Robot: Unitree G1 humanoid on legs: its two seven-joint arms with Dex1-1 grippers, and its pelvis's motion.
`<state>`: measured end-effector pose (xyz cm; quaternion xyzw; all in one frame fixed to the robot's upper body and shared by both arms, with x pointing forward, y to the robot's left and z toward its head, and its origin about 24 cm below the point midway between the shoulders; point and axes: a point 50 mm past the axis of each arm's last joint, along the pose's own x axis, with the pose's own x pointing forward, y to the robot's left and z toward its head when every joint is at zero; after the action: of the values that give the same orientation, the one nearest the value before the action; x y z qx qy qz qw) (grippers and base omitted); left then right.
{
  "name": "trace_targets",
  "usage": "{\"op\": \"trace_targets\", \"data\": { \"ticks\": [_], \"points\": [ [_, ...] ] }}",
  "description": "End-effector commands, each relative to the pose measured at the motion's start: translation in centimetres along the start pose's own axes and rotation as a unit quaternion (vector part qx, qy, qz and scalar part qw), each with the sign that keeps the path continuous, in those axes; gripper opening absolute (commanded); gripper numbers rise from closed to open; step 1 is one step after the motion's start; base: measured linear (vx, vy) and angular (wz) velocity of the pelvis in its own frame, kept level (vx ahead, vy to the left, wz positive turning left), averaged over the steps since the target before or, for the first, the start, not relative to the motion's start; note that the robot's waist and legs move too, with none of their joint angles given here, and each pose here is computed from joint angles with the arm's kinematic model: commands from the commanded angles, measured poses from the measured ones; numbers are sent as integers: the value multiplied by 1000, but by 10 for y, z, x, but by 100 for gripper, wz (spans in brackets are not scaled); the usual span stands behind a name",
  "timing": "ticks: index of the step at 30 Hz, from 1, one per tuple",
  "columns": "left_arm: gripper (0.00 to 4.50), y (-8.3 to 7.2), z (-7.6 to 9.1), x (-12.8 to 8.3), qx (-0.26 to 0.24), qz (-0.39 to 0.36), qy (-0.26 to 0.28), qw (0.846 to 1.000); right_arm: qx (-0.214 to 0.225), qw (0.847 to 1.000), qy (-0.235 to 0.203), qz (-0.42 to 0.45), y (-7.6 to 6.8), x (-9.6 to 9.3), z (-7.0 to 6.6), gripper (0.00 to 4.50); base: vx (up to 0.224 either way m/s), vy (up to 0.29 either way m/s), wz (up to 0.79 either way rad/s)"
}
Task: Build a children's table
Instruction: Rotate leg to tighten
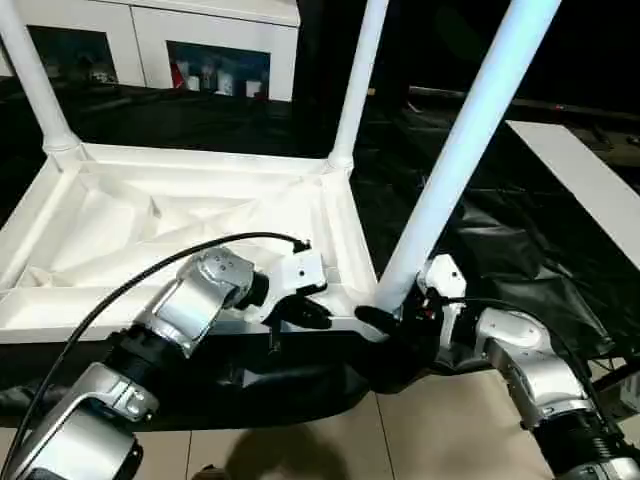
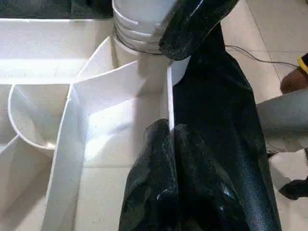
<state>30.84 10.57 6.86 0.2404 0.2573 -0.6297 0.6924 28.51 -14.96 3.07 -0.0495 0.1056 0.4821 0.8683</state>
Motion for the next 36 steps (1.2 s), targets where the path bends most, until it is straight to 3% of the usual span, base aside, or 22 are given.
{"op": "trace_targets", "data": {
  "ticks": [1,5,10,17,20,22,24,25,27,31,34,35,36],
  "points": [
    [0,-10,2,9,8,-44,-1,999,-3,1000,14,-16,-7,-7,0,307,0,0,0],
    [0,-11,1,10,5,-40,-1,999,-2,1000,19,-12,-6,-7,-1,269,0,0,0],
    [0,-10,1,10,-1,-34,1,999,3,1000,22,-12,-5,-7,-3,261,0,0,0],
    [0,0,5,18,-26,26,-15,999,42,994,13,-100,-15,-3,-9,260,0,0,0],
    [0,13,18,35,-57,99,-39,993,85,969,8,-233,-30,5,-15,260,0,0,0],
    [0,15,20,37,-63,108,-40,991,94,963,7,-251,-32,6,-15,260,0,0,0],
    [0,21,26,45,-76,143,-41,986,127,940,9,-317,-39,10,-17,259,0,0,0],
    [0,26,30,52,-88,170,-42,981,150,917,20,-370,-44,14,-18,259,0,0,0],
    [0,29,31,58,-94,186,-37,977,161,903,27,-398,-47,19,-18,259,0,0,0],
    [0,31,31,64,-92,197,-26,976,145,906,24,-396,-48,30,-11,259,0,0,0],
    [0,33,27,64,-95,200,-9,975,128,929,-4,-348,-42,42,1,259,0,0,0],
    [0,34,26,64,-96,201,-7,975,127,931,-8,-341,-41,44,3,315,0,0,0],
    [0,36,25,63,-95,203,-3,974,130,940,-26,-315,-38,46,7,315,0,0,0]
  ]
}}
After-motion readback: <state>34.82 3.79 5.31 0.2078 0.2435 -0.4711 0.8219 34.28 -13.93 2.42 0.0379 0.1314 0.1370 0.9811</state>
